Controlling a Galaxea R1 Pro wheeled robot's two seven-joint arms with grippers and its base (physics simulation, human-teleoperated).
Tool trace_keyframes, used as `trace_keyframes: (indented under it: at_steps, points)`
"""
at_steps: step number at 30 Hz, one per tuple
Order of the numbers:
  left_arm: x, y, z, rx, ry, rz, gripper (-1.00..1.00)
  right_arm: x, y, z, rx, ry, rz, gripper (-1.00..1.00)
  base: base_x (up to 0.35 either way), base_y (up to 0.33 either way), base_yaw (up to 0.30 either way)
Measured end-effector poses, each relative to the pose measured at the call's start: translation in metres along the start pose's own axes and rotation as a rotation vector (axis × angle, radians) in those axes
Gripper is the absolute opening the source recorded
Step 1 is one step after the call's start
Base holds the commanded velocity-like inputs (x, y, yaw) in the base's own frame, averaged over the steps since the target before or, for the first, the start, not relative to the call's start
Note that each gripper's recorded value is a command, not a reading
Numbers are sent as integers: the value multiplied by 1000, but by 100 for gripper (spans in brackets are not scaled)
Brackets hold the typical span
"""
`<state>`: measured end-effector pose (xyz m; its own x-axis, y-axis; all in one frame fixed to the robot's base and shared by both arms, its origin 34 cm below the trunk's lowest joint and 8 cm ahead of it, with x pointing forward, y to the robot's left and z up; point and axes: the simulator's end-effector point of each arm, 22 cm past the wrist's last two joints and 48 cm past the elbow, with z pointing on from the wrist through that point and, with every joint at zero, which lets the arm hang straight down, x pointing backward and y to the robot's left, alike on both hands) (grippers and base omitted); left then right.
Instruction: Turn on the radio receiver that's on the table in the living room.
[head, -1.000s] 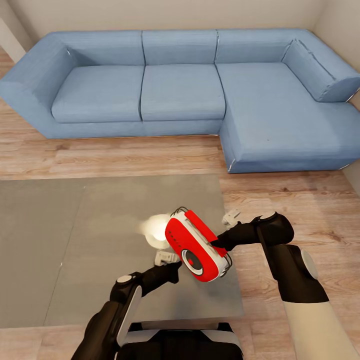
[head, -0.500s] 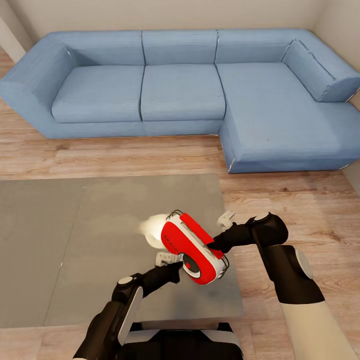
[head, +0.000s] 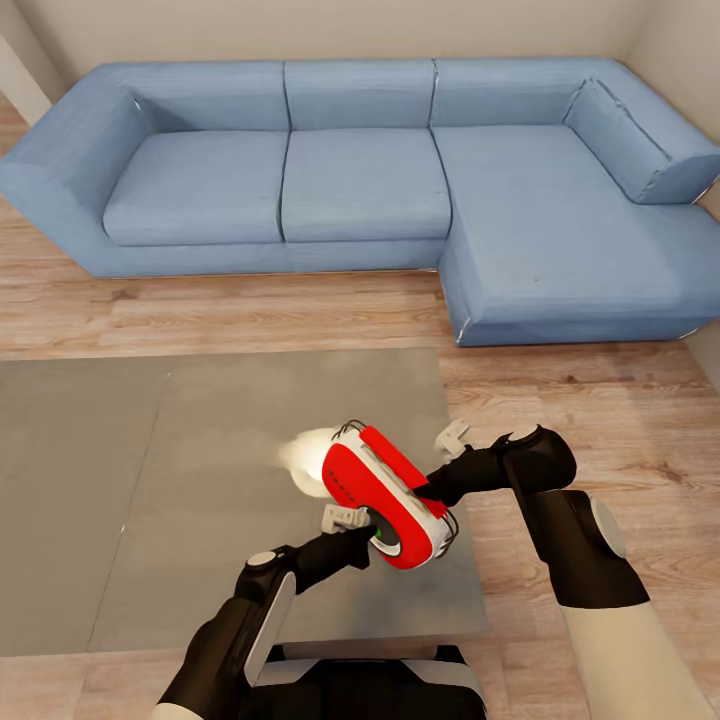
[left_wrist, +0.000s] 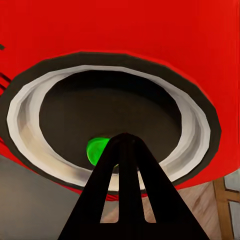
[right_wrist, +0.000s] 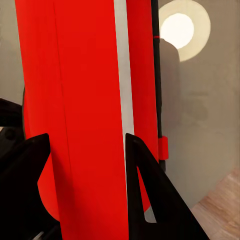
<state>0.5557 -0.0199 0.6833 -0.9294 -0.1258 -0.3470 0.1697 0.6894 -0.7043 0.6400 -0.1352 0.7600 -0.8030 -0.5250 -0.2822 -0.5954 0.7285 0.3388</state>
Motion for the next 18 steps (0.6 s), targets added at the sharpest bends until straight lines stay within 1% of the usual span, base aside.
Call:
trace_keyframes:
  at_steps: [10,13,14,16,17,18]
  points:
    - [-3,-1,0,1,-5,5,-100,1,-1,0,3,1,0,-100,0,0,0]
    - [-9,-5,-1,12,-18,14,-100,2,-3,-1,7,3,1,-100,0,0,0]
    - [-14,-9,-2,19,-27,23,-100,3,-4,0,8,5,3,-100,0,0,0]
    - [-26,-27,-2,56,-45,62,-100,7,-8,1,12,14,11,-100,0,0,0]
    - [-33,-49,-2,96,-54,105,-100,9,-10,3,17,19,18,-100,0,0,0]
    - [-38,-60,-2,114,-60,128,-100,10,-12,3,24,22,18,-100,0,0,0]
